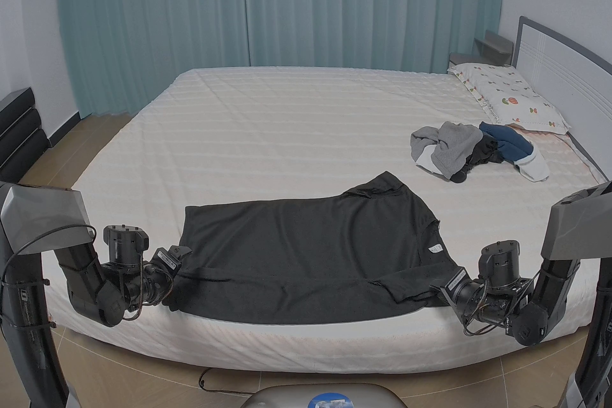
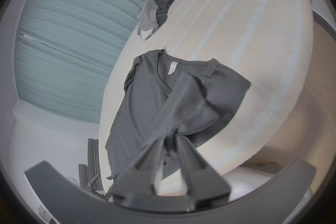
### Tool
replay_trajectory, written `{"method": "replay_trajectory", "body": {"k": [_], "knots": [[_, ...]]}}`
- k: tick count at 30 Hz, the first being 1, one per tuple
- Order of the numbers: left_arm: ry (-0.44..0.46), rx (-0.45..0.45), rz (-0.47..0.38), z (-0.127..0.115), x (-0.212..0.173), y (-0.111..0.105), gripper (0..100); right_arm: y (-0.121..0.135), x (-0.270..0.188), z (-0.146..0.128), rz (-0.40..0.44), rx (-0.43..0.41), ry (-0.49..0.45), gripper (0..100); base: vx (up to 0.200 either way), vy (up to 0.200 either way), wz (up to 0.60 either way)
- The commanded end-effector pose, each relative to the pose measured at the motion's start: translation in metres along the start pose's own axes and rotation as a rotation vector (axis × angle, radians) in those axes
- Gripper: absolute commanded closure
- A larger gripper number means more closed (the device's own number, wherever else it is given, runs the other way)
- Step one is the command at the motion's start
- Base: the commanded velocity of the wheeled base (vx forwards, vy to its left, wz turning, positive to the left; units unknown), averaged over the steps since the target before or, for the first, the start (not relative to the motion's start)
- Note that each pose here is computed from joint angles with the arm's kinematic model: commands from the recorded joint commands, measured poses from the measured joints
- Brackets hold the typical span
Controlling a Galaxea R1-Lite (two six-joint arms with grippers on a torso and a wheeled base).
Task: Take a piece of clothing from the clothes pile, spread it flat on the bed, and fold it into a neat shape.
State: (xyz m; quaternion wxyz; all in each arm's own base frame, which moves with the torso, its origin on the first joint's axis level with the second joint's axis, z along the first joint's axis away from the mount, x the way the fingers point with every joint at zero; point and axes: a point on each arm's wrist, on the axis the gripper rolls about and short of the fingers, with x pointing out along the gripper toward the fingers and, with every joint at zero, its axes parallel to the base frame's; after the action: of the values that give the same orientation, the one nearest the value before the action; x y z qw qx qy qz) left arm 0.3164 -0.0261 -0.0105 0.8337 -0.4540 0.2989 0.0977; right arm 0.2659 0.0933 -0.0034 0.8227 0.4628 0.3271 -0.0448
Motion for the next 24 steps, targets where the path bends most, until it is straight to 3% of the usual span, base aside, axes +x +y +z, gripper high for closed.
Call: {"method": "replay_trajectory", "body": {"k": [1,6,17,24], "knots": [[0.001,-0.001,0.001,0.000,0.000,0.000,0,-0.009,-0.004,-0.005,-0.034,-0.031,0.030,0,0.000,0.000,0.00],[0.000,0.000,-0.001,0.000,-0.001,0.000,0,-0.014,0.000,-0.004,-0.052,-0.038,0.024,0,0.000,0.000,0.00],[-0.042,-0.004,-0.051,0.011,-0.013,-0.013,0,0.020,-0.043,0.031,0.131,-0.038,-0.110,0,0.000,0.000,0.00],[-0.043,0.003,-0.064,0.010,-0.017,-0.016,0,0.020,-0.010,0.019,0.128,-0.048,-0.043,0,0.000,0.000,0.00]]}}
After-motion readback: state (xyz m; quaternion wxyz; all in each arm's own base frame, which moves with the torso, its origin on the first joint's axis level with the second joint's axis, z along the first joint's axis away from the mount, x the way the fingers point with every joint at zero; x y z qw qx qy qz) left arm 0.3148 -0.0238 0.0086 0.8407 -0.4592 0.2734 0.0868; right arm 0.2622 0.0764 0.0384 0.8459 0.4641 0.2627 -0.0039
